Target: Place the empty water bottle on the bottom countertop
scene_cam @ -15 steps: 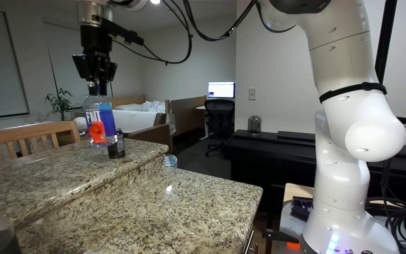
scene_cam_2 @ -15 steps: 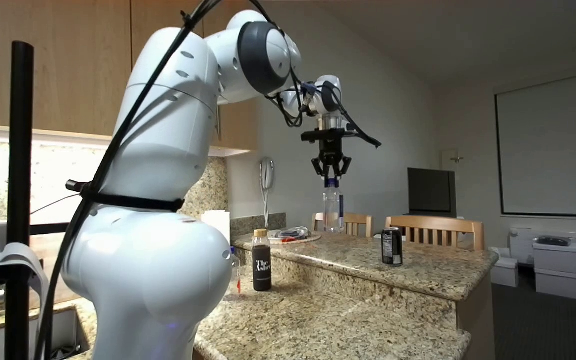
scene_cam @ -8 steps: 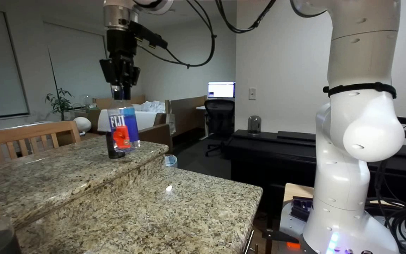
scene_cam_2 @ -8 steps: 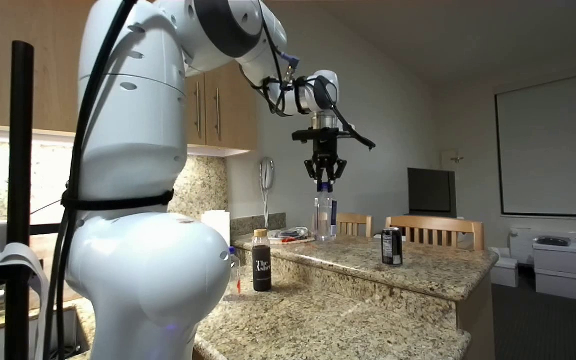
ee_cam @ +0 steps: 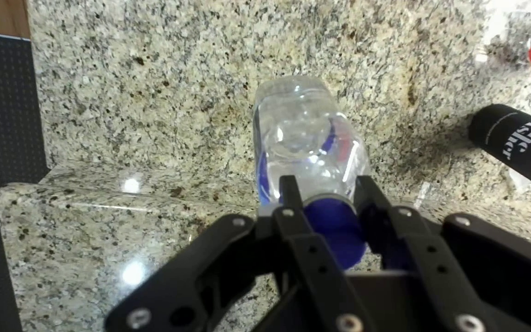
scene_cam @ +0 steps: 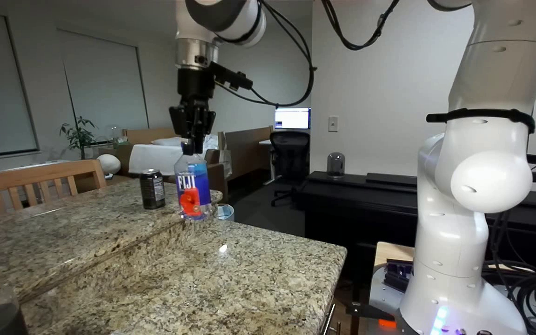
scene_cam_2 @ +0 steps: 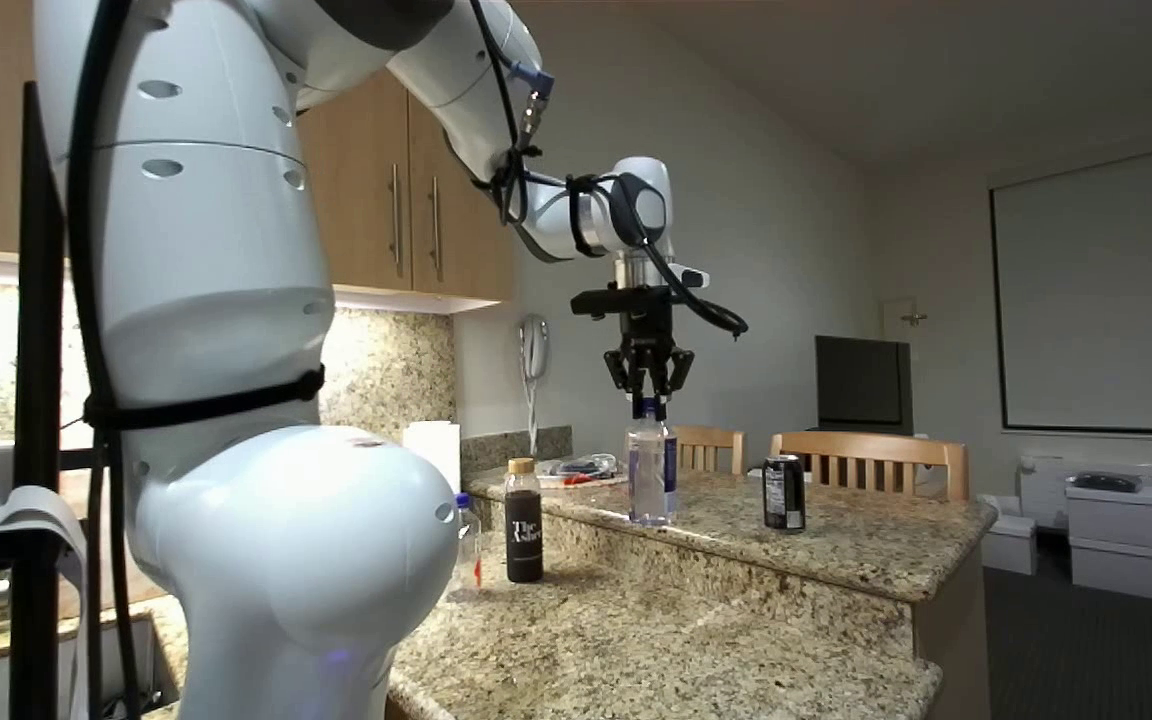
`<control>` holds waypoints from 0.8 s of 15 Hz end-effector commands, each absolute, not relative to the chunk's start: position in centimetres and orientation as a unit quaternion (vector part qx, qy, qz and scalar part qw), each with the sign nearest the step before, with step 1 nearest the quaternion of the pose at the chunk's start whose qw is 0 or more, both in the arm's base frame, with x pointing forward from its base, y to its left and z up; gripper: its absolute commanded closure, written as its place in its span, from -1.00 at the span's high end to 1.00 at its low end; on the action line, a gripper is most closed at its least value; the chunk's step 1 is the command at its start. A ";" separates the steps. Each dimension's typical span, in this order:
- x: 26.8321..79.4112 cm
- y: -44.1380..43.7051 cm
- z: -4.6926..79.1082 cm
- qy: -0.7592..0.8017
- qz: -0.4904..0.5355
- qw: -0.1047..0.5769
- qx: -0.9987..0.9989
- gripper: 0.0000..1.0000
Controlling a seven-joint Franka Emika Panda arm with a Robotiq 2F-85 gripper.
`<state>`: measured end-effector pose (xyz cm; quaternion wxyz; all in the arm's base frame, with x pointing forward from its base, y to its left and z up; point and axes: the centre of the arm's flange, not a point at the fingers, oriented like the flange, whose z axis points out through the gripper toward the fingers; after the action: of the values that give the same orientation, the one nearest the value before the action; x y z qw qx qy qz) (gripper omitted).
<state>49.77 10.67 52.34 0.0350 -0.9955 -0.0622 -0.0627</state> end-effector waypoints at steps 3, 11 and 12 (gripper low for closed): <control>45.7 9.7 48.8 -0.039 -0.139 0.040 -0.989 -0.70; 43.3 9.1 46.1 -0.025 -0.116 0.053 -0.991 -0.70; 43.2 9.1 46.1 -0.023 -0.116 0.055 -0.992 -0.70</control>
<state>44.90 9.35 45.35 0.0425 -0.9931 -0.0383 -0.1028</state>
